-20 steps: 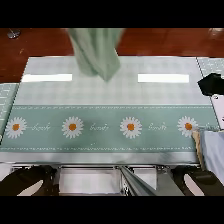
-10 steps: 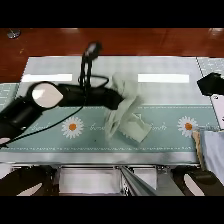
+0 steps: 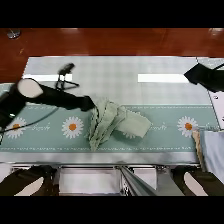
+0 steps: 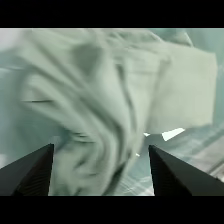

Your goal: Fold the shirts.

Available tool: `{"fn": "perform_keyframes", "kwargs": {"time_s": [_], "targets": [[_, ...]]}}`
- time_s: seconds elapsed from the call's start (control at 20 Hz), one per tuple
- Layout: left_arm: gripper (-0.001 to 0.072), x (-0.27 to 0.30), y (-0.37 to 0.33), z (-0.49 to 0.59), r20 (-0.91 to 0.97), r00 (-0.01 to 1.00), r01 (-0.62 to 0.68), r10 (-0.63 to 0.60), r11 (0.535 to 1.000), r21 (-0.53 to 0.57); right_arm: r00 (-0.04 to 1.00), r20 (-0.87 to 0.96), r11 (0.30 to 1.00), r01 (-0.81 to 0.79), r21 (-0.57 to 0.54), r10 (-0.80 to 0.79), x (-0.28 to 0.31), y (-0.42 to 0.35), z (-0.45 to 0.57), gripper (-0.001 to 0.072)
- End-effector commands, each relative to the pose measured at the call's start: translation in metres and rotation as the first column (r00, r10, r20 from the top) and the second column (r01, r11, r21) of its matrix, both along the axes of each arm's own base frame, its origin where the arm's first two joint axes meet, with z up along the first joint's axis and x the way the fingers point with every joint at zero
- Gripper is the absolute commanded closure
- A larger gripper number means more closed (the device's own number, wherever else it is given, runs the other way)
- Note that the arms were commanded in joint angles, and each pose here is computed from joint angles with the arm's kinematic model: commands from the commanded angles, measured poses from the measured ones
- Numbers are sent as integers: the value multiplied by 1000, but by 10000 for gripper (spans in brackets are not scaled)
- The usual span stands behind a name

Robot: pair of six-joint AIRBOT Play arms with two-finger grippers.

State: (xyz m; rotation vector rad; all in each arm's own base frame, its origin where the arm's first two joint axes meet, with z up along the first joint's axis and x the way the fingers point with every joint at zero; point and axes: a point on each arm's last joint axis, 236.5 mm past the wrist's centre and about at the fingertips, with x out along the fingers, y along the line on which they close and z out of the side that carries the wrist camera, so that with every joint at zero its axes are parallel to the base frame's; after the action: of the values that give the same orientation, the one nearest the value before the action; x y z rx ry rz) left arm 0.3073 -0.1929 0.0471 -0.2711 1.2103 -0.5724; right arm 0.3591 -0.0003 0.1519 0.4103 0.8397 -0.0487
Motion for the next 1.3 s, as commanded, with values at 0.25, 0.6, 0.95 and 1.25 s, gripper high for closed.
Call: {"fn": "perform_keyframes", "kwargs": {"time_s": [0.25,0.6,0.95,1.25], "targets": [[8,-128,40,-59,-367,927,-131,80,985,-116,928,-301,928,295,227,-222,-100,-49,-152,88],[8,-173,-25,-122,-416,909,-54,-38,977,-206,949,-314,923,115,367,6,-115,38,-187,89],[676,-154,-73,-121,-325,936,47,-137,962,-271,933,-348,937,43,347,87,-124,63,-192,88],[677,-101,-71,-72,-204,969,58,-137,935,-350,852,-459,928,-76,366,251,-154,124,-209,89]]}}
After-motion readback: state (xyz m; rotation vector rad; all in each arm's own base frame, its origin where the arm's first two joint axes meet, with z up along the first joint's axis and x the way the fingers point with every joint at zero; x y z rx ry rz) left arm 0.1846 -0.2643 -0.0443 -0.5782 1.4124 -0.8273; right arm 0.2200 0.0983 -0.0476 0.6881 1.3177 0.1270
